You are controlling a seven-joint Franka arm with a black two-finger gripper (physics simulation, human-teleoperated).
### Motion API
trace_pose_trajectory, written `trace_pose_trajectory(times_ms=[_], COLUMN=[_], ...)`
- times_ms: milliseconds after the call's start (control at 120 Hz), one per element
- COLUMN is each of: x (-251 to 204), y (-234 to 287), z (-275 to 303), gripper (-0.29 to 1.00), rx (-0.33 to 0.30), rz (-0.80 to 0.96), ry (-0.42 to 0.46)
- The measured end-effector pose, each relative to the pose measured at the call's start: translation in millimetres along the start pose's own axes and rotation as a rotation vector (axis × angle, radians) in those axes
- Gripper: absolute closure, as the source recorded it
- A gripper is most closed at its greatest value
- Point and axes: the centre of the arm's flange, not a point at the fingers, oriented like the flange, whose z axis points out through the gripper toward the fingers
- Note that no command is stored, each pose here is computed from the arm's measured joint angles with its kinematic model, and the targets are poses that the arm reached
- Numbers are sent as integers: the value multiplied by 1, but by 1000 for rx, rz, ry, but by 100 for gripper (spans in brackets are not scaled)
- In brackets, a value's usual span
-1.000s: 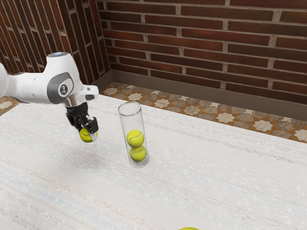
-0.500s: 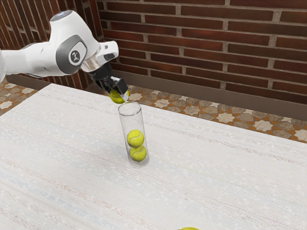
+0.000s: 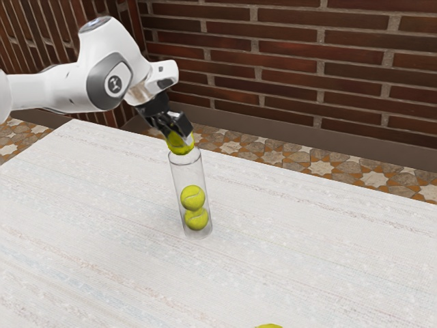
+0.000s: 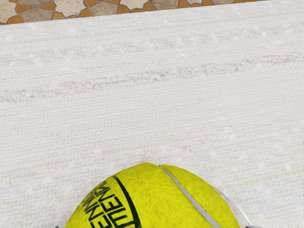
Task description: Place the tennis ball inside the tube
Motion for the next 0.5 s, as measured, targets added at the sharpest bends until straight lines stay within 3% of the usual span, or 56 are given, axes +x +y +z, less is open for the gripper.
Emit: trace_pose_trajectory(times_ms=[183, 325, 500], x=[1, 11, 15], y=[1, 3, 13], z=[-1, -38, -75], gripper=[8, 4, 2], rx=[4, 15, 89], rz=[12, 32, 107], ry=[1, -31, -200])
